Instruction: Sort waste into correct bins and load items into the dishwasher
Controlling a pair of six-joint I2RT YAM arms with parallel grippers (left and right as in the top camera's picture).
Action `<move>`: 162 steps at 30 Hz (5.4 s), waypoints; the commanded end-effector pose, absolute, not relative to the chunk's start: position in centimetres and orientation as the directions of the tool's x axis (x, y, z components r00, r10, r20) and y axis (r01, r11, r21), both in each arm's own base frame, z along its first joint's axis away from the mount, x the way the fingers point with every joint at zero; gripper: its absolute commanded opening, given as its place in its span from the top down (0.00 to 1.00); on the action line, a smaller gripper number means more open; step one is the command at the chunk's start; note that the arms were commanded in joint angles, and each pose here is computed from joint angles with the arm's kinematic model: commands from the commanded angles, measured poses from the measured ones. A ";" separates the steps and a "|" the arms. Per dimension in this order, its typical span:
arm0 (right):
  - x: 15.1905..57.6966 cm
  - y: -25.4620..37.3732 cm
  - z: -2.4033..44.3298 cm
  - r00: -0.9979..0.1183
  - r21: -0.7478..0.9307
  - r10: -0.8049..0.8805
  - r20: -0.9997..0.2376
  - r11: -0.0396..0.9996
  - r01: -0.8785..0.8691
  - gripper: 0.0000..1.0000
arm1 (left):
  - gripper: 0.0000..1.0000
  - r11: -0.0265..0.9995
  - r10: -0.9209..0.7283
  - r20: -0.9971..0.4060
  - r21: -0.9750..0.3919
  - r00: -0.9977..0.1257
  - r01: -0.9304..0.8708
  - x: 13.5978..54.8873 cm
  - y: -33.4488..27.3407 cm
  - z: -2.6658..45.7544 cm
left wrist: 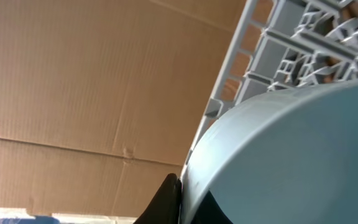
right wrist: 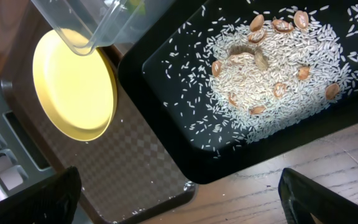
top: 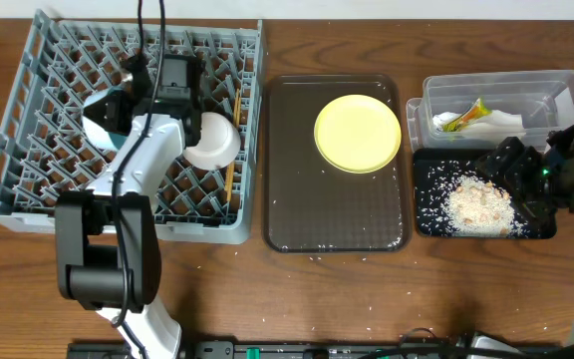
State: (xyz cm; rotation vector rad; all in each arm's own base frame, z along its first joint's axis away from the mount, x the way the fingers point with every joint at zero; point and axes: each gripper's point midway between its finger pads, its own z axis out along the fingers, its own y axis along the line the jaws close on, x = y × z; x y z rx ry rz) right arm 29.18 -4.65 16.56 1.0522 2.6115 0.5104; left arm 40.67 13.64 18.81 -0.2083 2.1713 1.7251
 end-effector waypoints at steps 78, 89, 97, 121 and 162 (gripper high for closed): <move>29.3 -4.8 17.4 -0.684 0.433 0.715 -0.144 0.667 0.606 0.01 | 0.92 0.425 0.134 -0.499 0.810 -0.856 -0.405 41.8 10.4 17.0; 29.3 -4.8 17.4 -0.684 0.433 0.715 -0.143 0.667 0.607 0.01 | 0.92 0.403 0.151 -0.479 0.829 -0.865 -0.388 41.4 10.6 18.3; 29.3 -4.8 17.4 -0.684 0.433 0.716 -0.143 0.667 0.607 0.01 | 0.92 0.402 0.150 -0.470 0.833 -0.870 -0.380 41.3 10.7 18.3; 29.3 -4.8 17.4 -0.684 0.433 0.715 -0.144 0.667 0.607 0.01 | 0.92 0.953 -0.144 -0.625 0.122 -0.767 -0.278 43.5 8.6 14.6; 29.3 -4.8 17.4 -0.684 0.433 0.715 -0.144 0.667 0.606 0.01 | 0.93 0.939 -0.133 -0.565 0.192 -0.814 -0.286 42.5 12.2 12.5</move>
